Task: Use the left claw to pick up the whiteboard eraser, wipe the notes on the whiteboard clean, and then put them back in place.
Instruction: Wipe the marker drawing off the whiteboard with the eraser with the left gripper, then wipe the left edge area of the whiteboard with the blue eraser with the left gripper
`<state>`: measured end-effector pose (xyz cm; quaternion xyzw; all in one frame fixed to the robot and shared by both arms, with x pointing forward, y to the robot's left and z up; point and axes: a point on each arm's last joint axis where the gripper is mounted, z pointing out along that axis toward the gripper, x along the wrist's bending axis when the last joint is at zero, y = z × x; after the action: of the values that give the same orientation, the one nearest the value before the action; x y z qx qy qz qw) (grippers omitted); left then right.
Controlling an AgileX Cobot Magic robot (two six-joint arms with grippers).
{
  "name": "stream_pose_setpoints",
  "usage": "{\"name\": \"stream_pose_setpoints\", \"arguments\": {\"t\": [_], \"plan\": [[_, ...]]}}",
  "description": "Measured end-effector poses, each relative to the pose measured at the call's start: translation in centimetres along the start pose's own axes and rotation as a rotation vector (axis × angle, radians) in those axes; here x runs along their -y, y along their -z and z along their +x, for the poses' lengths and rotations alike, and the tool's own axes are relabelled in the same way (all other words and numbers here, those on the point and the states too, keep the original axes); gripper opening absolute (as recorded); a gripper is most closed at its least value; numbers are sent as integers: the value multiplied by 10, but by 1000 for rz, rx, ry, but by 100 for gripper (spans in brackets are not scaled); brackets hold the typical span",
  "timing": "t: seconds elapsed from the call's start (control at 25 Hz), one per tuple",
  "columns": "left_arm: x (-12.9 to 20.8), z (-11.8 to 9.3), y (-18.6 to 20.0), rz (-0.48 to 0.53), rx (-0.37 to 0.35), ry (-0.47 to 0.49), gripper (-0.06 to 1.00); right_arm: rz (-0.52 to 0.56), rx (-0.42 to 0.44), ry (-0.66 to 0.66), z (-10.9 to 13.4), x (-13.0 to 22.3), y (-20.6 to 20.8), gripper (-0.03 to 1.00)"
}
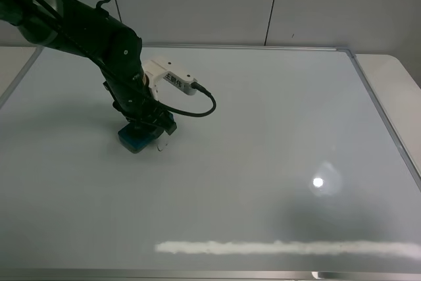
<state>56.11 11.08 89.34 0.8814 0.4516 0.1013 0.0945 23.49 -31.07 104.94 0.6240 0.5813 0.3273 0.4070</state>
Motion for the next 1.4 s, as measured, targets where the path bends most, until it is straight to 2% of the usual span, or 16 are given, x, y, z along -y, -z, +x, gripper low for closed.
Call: {"name": "stream_pose_setpoints", "arguments": {"t": [0.16,0.2,0.4,0.48,0.6,0.72,0.88,1.04,1.24,1.4], "plan": [[7,-34,3,14,42,-55,56,0,0,0,0,0,0,99],[7,-34,3,14,42,-55,56,0,0,0,0,0,0,99],[24,-102,15,99,126,-155,56,0,0,0,0,0,0,99],[32,-119,23,132,157,-169,56,0,0,0,0,0,0,99],[33,-115,32,150,155,-161,56,0,0,0,0,0,0,99],[28,-96,52,114,130,-143,56,0,0,0,0,0,0,99],[21,-50,80,43,88,-48,56,0,0,0,0,0,0,99],[22,11,98,-12,40,125,56,0,0,0,0,0,0,99],[41,88,98,-4,-28,361,56,0,0,0,0,0,0,99],[59,134,89,-4,-49,532,56,0,0,0,0,0,0,99]]}}
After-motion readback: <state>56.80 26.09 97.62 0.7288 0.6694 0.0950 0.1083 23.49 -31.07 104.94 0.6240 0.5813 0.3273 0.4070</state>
